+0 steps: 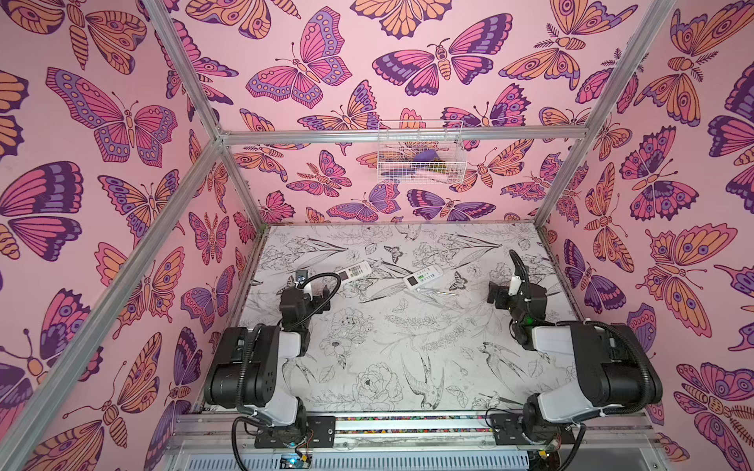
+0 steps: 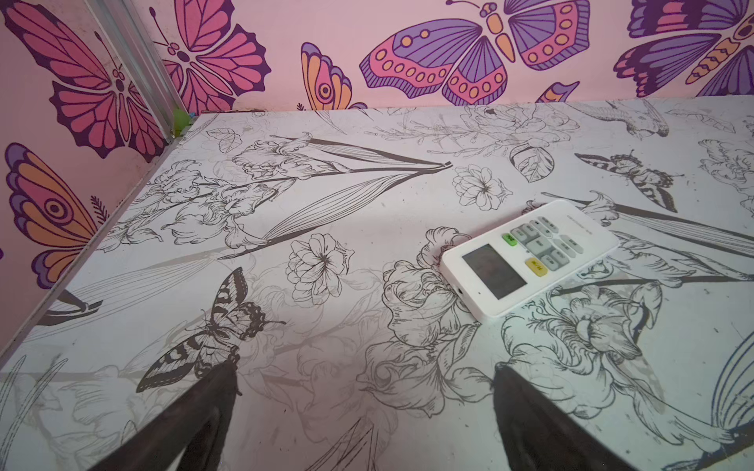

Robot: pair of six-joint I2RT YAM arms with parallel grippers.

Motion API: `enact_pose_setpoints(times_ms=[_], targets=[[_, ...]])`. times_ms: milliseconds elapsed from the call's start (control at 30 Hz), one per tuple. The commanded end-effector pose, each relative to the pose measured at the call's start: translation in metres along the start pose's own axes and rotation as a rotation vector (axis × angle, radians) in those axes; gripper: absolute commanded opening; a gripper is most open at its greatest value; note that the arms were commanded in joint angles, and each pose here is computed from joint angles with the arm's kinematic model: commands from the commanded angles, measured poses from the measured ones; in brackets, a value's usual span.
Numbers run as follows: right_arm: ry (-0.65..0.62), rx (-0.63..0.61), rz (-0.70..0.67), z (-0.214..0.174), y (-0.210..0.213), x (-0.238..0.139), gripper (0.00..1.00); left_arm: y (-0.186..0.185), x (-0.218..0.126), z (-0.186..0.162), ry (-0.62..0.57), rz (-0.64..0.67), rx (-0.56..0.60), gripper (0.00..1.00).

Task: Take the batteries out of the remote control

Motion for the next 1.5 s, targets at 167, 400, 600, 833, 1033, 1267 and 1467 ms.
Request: enact_pose_setpoints(times_ms=[167, 400, 600, 833, 1033, 1267, 1467], targets=[[-0.021, -0.002, 0.005, 0.005, 0.003, -0.003, 0.99, 0.001, -0.002, 0.000, -0.008, 0.010, -0.012, 0.99], [-0.019, -0.002, 0.004, 0.005, 0.003, -0.003, 0.99, 0.001, -0.002, 0.001, -0.016, 0.011, -0.008, 0.99], [-0.020, 0.002, 0.001, 0.005, 0.002, -0.003, 0.99, 0.001, -0.002, 0.001, -0.013, 0.013, -0.007, 0.99], [-0.017, -0.001, 0.005, 0.005, 0.003, -0.003, 0.99, 0.001, -0.002, -0.001, -0.001, 0.014, -0.011, 0.99], [-0.027, 0.002, -0.034, 0.027, -0.001, -0.013, 0.99, 0.004, -0.002, 0.014, 0.073, 0.031, -0.015, 0.99], [0.104, 0.186, -0.024, 0.060, 0.023, -0.032, 0.99, -0.015, 0.000, 0.078, 0.224, -0.110, 0.082, 0.99], [0.326, 0.133, 0.067, 0.045, 0.123, -0.053, 1.00, -0.017, -0.044, 0.105, 0.317, -0.084, -0.067, 0.99]])
Point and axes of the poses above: each gripper's point midway between its finger pads, its own x axis out along the fingers, its own y axis along the line the jaws close on, z = x × y, the point moved 2 cm from there along -x, back along the fingers
